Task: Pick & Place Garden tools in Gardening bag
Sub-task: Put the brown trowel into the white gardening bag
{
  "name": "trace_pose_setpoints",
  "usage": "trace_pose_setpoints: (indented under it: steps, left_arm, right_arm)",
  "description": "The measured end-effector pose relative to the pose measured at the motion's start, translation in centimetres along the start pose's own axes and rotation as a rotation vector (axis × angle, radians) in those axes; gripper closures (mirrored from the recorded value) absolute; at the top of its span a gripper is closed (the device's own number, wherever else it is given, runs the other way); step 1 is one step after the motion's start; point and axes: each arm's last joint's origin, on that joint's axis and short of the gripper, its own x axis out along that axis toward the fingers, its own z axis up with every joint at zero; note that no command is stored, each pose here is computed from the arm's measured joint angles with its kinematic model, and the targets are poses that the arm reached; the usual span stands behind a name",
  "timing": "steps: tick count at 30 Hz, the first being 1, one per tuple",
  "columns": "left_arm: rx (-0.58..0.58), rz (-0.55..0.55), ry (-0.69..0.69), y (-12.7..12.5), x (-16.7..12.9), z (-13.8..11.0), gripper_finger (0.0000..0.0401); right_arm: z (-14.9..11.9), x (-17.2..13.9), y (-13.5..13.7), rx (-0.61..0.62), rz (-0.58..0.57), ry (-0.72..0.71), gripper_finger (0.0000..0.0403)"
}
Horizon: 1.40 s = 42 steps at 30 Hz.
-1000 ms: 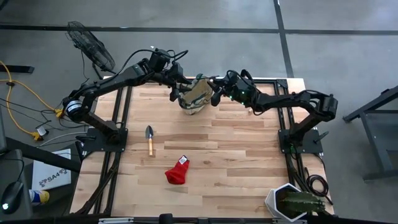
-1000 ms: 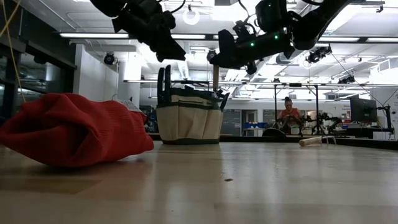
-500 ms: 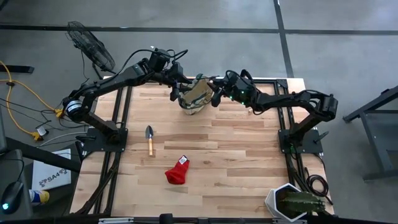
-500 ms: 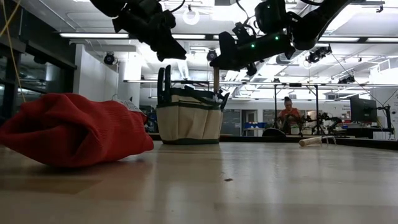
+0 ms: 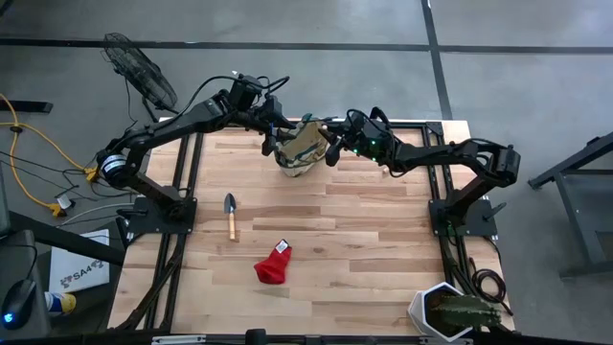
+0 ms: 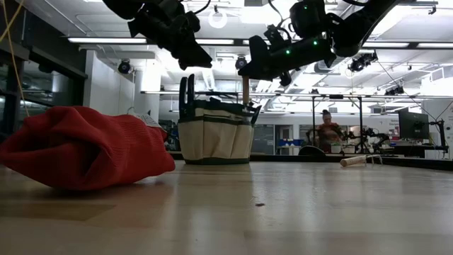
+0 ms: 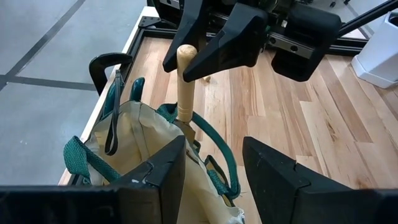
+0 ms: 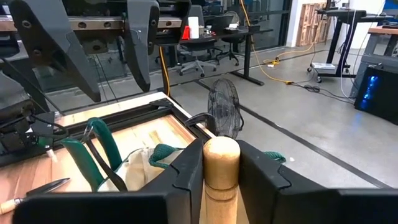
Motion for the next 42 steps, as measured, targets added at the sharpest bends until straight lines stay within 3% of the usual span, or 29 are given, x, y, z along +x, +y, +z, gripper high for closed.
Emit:
trace_pose_setpoints:
  steps: [11,23,28,35,42]
  left_arm:
    - [0.000,0.000,0.000,0.0,0.0,0.0,0.0245]
    - [-0.001,-0.006,-0.001,0.0,0.0,0.0,0.0245]
    - [0.007,-0.001,-0.013,-0.3,-0.6,0.3,0.0245]
    - [0.011,0.001,-0.021,-0.5,-1.0,0.5,0.0245]
    - [0.009,-0.001,-0.017,-0.5,-1.0,0.5,0.0245]
  right_arm:
    - [0.1,0.0,0.0,0.012,-0.009,-0.011,0.0272]
    - [0.8,-0.3,0.0,0.078,-0.058,-0.060,0.0267]
    - [1.7,-1.2,0.6,0.093,-0.035,-0.052,0.0292]
    - [0.8,-1.8,1.7,0.074,-0.004,0.083,0.0390]
    - [0.0,-1.9,1.9,0.108,-0.009,0.162,0.0399]
